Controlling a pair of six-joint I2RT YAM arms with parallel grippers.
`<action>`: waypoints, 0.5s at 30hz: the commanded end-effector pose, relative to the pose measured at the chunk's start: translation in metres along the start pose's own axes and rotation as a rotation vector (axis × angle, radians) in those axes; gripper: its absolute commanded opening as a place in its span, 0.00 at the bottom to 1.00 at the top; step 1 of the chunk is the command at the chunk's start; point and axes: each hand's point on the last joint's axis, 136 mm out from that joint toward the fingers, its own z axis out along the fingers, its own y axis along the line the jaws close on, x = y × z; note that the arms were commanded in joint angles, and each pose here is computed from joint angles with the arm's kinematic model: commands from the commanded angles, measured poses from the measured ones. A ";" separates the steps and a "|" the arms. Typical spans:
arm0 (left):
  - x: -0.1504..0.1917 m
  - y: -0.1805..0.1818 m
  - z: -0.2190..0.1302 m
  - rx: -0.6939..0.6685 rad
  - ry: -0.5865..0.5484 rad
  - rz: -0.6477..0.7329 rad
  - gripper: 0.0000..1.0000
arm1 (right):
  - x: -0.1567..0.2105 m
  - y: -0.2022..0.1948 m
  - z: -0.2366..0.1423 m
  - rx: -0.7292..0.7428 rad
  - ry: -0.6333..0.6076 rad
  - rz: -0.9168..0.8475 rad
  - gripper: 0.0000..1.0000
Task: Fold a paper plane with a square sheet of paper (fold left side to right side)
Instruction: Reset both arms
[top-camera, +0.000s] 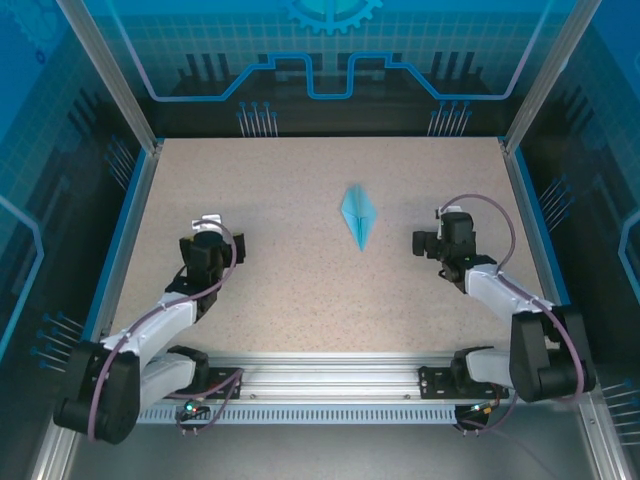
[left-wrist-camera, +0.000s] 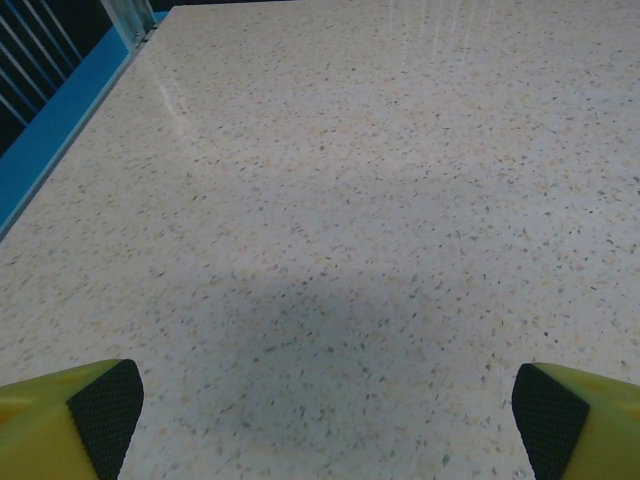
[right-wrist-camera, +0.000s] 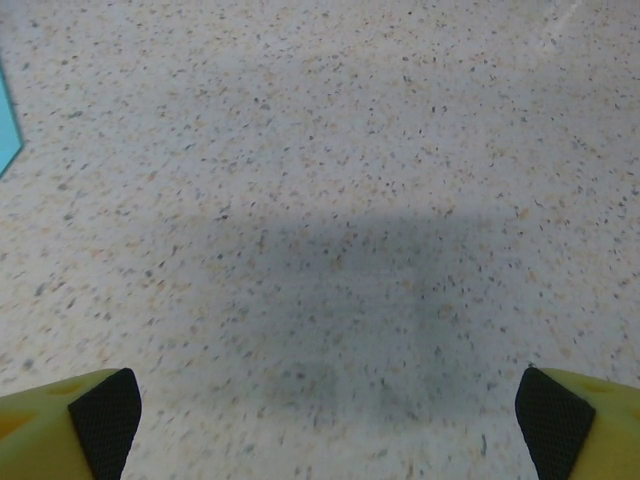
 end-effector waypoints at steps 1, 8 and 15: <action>-0.015 -0.012 0.010 0.103 -0.097 0.000 0.99 | -0.036 0.005 0.008 -0.046 -0.205 -0.013 1.00; -0.017 -0.023 0.024 0.224 -0.148 -0.018 0.99 | -0.041 0.015 0.017 -0.120 -0.335 -0.079 1.00; -0.010 -0.030 0.039 0.308 -0.168 -0.055 0.99 | -0.035 0.022 0.026 -0.162 -0.316 -0.096 1.00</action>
